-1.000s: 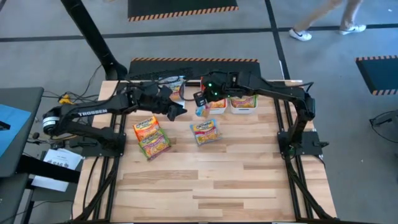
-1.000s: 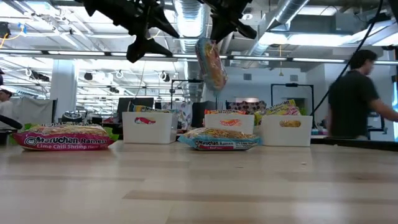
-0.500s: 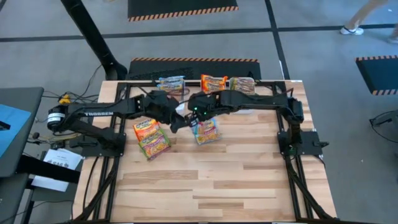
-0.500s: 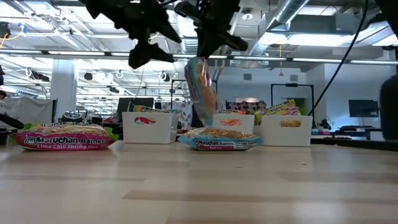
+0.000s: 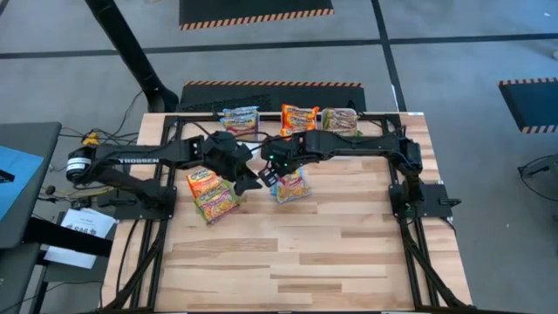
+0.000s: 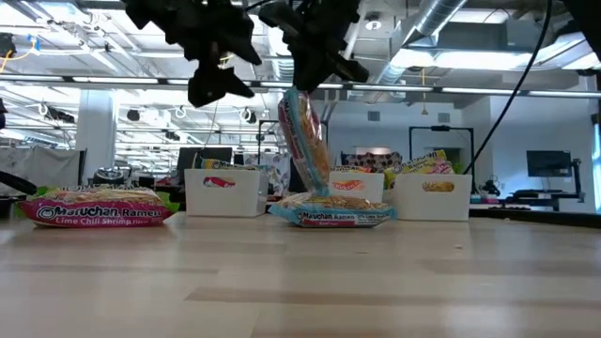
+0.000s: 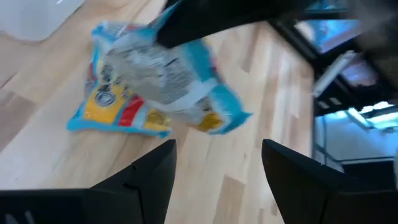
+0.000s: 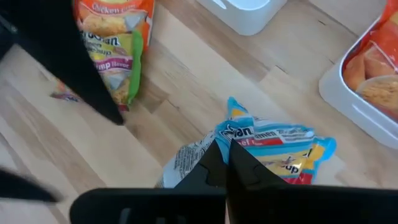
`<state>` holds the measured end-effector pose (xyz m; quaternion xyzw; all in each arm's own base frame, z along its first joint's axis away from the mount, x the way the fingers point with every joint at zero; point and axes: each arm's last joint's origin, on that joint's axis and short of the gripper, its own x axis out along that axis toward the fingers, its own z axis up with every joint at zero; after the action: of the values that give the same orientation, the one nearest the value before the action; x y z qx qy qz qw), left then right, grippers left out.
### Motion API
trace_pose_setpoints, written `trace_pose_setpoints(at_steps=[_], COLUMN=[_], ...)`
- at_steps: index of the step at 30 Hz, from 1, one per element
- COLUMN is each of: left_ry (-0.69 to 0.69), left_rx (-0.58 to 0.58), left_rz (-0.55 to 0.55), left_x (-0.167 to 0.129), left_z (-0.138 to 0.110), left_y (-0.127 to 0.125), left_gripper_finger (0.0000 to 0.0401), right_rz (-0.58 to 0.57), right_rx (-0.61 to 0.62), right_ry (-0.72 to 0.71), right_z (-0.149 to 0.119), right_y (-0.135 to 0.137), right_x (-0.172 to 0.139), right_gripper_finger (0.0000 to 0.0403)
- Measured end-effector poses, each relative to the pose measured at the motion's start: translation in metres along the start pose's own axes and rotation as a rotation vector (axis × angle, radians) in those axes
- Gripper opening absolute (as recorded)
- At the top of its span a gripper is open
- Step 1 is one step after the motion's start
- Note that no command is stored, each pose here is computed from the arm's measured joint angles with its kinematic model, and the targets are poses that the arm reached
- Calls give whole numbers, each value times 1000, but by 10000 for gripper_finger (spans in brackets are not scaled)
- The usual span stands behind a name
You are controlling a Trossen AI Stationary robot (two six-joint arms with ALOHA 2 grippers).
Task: Sort Maruchan noodles
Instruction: Put the blue noodle pack into the left white bin
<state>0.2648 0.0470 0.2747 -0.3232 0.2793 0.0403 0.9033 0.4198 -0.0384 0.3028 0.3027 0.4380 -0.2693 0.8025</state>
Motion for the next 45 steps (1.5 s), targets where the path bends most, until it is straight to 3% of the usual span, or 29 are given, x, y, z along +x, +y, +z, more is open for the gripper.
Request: trace_pose_setpoints(at_steps=[11,18,25,33,45], left_ry=[-93,-54,-40,-45,-3], left_rx=[-31,-56,-61,-71,-79], left_rz=[6,42,48,55,47], left_x=[-31,-31,-31,-32,-32], left_z=[14,10,9,10,7], left_y=[10,15,16,18,19], left_gripper_finger=[222,222,222,222,222], right_rz=[16,-38,-5,22,103], right_rx=[-93,-83,-106,-129,-137], right_ry=[26,74,147,133,126], right_z=[-1,3,1,2,5], right_y=[0,-13,-12,-9,-5], right_x=[-2,9,33,31,32], right_gripper_finger=[6,6,6,40,50])
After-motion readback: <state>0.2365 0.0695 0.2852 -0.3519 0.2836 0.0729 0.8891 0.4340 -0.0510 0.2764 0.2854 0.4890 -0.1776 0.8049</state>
